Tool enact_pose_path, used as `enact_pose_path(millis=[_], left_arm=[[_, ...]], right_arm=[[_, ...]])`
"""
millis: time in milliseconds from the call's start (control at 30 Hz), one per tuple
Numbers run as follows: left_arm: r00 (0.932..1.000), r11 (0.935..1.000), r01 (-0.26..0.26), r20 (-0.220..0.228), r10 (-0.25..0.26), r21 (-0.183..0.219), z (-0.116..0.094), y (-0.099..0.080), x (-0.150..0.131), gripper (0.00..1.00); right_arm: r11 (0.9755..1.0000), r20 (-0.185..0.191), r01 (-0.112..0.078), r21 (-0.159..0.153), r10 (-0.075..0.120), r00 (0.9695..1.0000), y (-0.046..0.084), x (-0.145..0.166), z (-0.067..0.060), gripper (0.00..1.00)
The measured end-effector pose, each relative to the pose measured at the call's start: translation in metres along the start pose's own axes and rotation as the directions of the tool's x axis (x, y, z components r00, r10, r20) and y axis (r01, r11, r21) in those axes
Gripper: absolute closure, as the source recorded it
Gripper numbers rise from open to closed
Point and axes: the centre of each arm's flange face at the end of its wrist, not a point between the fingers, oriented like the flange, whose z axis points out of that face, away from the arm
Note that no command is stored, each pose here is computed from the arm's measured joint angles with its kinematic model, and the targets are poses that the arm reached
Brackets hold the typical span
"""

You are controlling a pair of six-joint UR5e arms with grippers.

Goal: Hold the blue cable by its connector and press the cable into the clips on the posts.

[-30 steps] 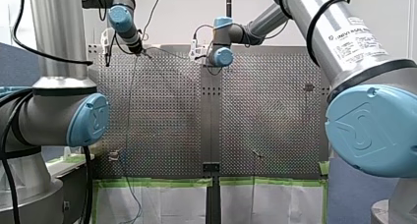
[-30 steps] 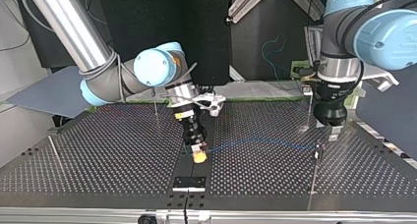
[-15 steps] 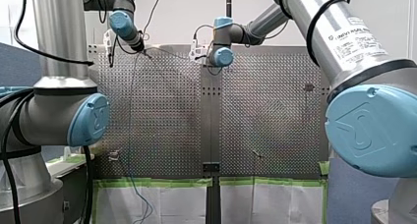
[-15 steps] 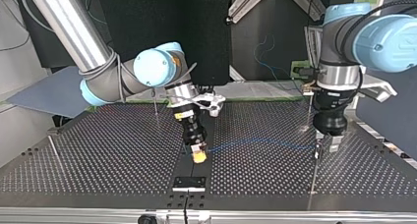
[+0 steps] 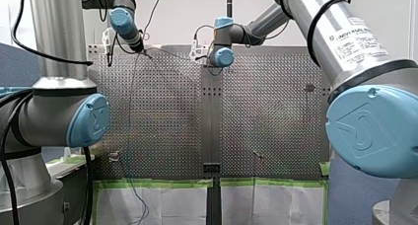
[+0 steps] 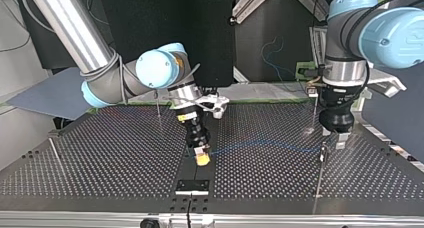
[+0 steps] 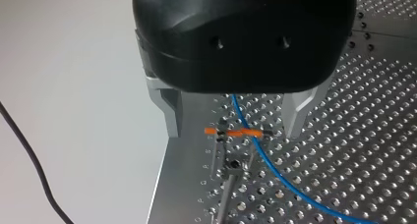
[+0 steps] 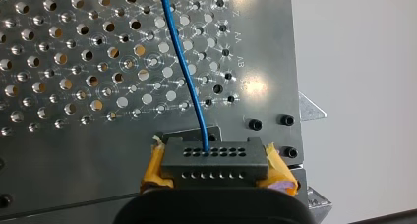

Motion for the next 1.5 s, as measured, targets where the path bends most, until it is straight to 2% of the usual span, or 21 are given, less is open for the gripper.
enact_pose_path(millis=[1500], left_arm=[[0.9999, 1.0000, 0.003, -0.012, -0.003, 0.001, -0.0065, -0.0001, 0.0067, 0.00]], right_arm=[[1.0000, 0.003, -0.001, 0.000, 0.001, 1.0000, 0.0003, -0.0002, -0.0002, 1.00]])
